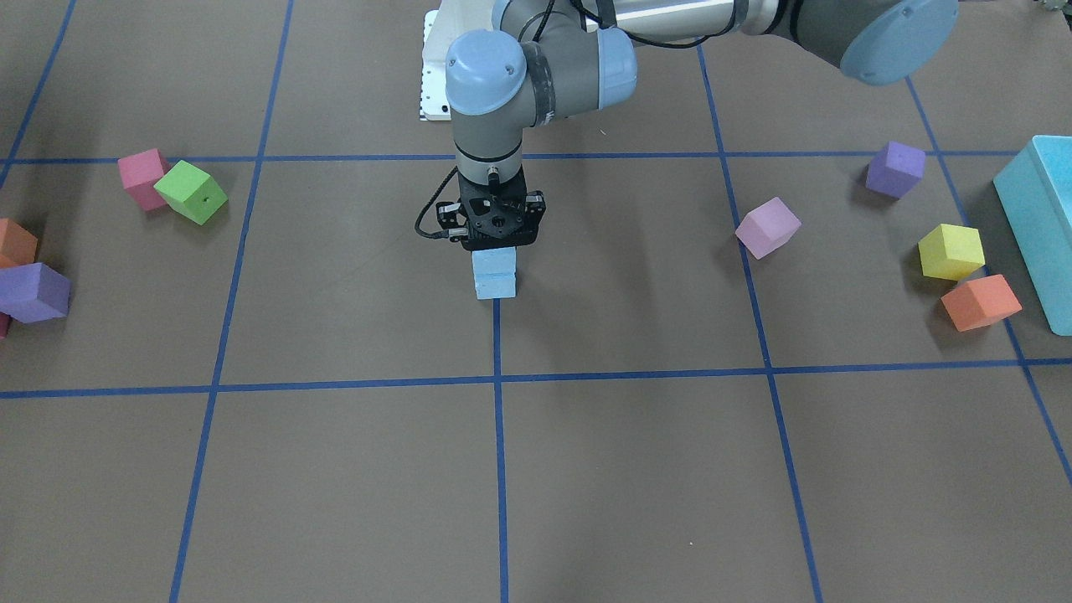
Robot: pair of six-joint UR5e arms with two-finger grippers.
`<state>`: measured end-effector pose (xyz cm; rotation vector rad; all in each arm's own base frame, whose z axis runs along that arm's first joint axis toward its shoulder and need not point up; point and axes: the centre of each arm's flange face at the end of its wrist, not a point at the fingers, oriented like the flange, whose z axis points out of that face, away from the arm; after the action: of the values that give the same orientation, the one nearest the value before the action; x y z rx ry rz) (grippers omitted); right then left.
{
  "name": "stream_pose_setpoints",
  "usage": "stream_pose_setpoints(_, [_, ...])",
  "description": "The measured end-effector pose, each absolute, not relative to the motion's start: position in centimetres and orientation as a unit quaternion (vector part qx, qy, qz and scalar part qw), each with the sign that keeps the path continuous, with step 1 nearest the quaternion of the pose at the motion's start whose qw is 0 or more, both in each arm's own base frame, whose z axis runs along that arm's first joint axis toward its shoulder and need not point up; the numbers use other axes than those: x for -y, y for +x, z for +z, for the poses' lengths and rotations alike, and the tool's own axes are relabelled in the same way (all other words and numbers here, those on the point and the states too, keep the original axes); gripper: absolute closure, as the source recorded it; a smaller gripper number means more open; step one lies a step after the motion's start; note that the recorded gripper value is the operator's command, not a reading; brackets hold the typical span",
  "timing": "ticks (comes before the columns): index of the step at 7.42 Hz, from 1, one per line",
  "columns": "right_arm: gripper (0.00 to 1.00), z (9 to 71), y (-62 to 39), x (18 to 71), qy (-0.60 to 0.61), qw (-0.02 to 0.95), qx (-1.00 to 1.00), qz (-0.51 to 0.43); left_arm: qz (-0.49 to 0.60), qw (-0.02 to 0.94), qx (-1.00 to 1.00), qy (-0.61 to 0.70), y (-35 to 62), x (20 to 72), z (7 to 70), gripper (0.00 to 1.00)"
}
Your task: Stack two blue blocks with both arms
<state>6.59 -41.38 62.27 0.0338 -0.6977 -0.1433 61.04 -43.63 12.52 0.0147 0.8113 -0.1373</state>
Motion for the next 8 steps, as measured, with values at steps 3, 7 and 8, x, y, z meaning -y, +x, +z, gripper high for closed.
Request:
stream_pose_setpoints(3, [0.00,62.3,6.6,41.4,0.016,0.937,0.342,-0.070,-0.069,0.917,-0.393,0.014,61.0,43.8,12.6,0.03])
stream_pose_setpoints(7, [0.00,62.3,6.6,41.4,0.016,0.937,0.342,-0.070,-0.069,0.915,-0.396,0.029,60.5,43.8,11.9,0.03])
stream_pose_setpoints(8, [0.00,62.3,6.6,41.4,0.016,0.937,0.342,-0.070,-0.065,0.910,-0.407,0.035,59.6,43.5,10.9,0.03])
